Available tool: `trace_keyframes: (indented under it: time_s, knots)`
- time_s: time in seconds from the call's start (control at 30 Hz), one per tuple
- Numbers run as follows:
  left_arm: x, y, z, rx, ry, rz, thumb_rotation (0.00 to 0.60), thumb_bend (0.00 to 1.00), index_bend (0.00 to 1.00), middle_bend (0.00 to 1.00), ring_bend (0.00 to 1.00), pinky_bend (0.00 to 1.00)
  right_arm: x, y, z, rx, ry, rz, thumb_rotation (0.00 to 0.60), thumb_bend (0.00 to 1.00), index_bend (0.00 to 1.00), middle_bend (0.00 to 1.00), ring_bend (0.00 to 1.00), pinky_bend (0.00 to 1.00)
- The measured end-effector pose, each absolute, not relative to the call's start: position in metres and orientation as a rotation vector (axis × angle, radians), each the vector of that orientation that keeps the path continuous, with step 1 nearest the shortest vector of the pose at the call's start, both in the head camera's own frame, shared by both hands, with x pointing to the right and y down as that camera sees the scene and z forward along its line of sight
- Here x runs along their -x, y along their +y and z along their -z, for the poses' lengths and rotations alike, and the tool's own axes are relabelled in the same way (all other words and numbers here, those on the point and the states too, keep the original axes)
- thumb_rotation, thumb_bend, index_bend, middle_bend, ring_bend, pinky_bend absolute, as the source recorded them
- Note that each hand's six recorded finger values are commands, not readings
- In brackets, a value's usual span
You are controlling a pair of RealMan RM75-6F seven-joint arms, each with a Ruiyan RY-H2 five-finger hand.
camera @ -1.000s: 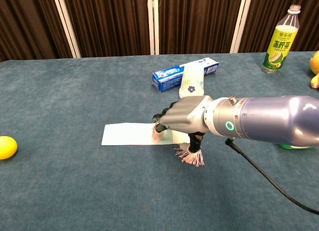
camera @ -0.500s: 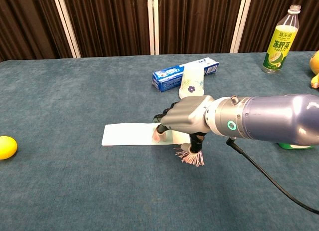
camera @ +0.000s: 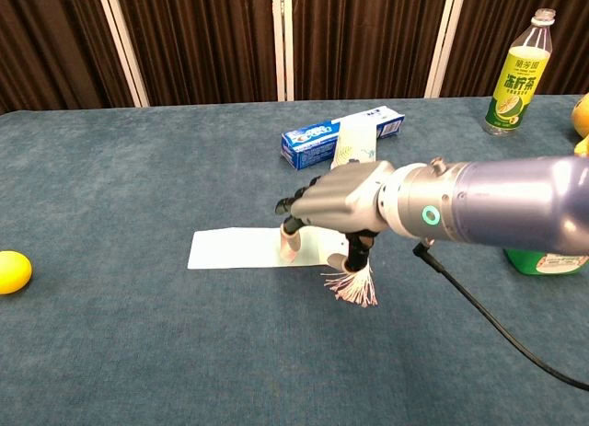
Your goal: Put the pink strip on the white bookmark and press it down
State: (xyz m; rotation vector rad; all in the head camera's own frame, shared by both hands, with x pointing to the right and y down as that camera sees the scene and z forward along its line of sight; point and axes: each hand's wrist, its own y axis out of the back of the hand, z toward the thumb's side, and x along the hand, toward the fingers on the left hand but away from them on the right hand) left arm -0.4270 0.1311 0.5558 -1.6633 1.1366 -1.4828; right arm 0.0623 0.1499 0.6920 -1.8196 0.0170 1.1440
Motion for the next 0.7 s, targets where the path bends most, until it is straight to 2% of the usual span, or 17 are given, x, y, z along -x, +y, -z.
trace_keyframes:
  time_s: [0.23,0.43,0.57,0.7]
  knots:
    - [0.427,0.131,-0.555,1.665,1.136,1.482,0.6,0.0,0.0,0.0,0.0,0.0,-0.079,0.122,-0.66,1.804,-0.101,-1.124,0.6,0.44,0.28,0.0,0.0,0.0]
    - [0.427,0.133,-0.553,1.667,1.138,1.47,0.6,0.0,0.0,0.0,0.0,0.0,-0.119,0.089,-0.622,1.741,-0.257,-1.103,0.6,0.41,0.19,0.0,0.0,0.0]
    - [0.427,0.138,-0.551,1.671,1.136,1.458,0.6,0.0,0.0,0.0,0.0,0.0,-0.149,0.079,-0.597,1.696,-0.374,-1.046,0.6,0.3,0.16,0.0,0.0,0.0]
    - [0.428,0.146,-0.547,1.673,1.134,1.452,0.6,0.0,0.0,0.0,0.0,0.0,-0.202,0.075,-0.569,1.652,-0.529,-1.011,0.6,0.17,0.14,0.0,0.0,0.0]
